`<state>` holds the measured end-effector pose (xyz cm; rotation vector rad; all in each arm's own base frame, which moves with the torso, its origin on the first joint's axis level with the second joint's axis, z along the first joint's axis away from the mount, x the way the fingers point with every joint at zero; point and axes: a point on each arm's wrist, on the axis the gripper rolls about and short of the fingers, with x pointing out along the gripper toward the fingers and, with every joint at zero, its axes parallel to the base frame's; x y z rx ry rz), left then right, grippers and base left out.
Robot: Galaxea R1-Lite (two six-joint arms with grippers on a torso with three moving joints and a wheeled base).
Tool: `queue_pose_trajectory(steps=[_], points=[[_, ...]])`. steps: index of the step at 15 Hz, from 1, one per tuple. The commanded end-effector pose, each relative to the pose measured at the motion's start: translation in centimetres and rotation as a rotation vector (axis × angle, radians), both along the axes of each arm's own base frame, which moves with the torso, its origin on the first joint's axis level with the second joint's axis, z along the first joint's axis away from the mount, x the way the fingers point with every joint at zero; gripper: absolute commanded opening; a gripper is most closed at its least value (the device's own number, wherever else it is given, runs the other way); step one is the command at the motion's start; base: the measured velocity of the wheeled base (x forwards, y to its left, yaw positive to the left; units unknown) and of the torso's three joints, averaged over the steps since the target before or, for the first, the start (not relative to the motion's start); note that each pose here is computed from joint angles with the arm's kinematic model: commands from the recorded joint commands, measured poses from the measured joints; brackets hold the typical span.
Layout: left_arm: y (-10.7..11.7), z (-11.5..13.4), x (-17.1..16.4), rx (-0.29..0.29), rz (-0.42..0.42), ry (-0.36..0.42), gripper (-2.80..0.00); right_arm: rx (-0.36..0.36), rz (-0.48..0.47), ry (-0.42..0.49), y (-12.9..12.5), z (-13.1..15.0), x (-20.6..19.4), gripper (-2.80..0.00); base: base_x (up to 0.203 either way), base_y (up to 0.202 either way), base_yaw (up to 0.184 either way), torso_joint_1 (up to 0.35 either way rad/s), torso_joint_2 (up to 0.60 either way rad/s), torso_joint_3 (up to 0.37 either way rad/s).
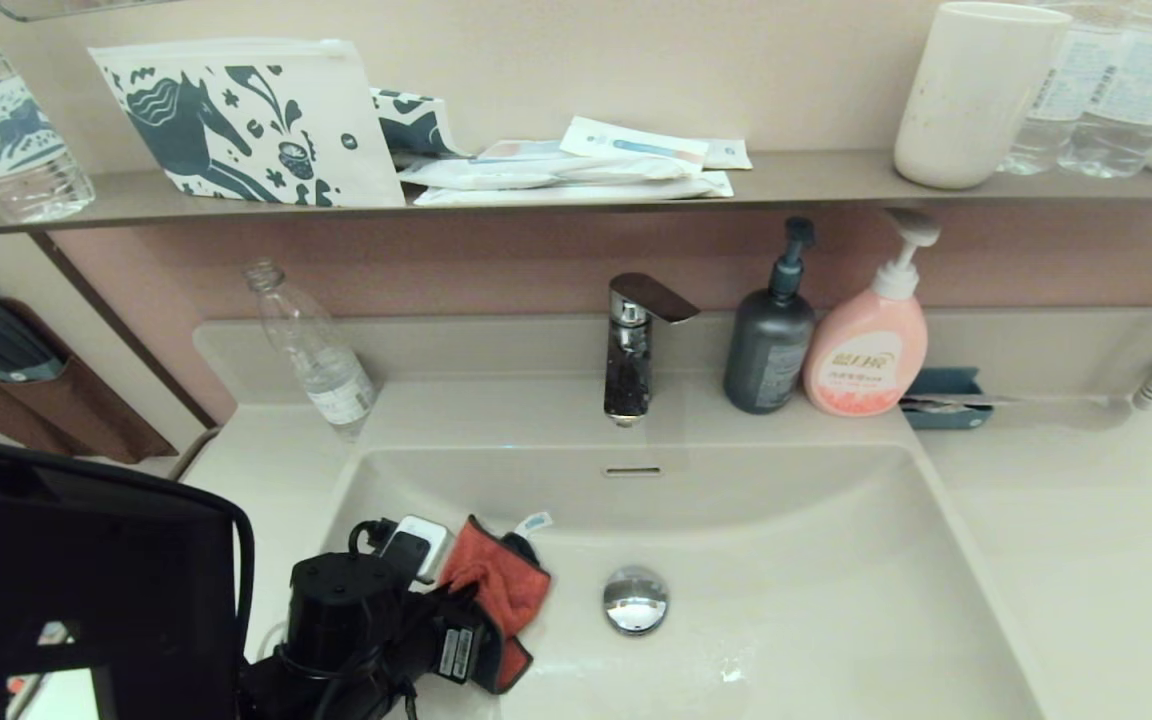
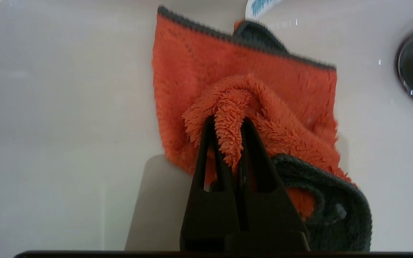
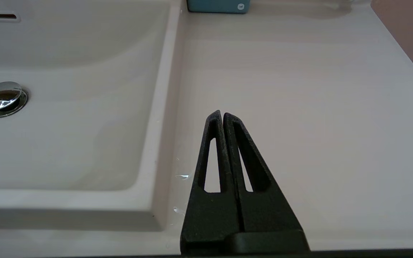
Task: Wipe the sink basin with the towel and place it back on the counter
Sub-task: Wipe the sink
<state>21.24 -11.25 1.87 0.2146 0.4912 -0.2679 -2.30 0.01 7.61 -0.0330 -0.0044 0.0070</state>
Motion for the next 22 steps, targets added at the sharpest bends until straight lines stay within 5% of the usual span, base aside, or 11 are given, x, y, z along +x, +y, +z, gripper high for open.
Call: queue_pose_trajectory(steps=[1,15,22], points=[[0.6,-0.5,-1.0,0.013,0.011,0.045,-2.80,0.001,0.001,0.001,0.0,0.0,0.0,-2.80,0.000,0.000,0.000,0.000,0.00,0.000],[-0.5,0.7,-3.0,-0.039,-0.018,-0.037,-2.80,-0.001,0.001,0.001,0.0,0.0,0.0,-2.80,0.000,0.000,0.000,0.000,0.00,0.000],[-1.7,2.7,-1.5,-0.095,-0.022,-0.154,-2.80,-0.001,0.001,0.001,0.0,0.0,0.0,-2.80,0.000,0.000,0.000,0.000,0.00,0.000]])
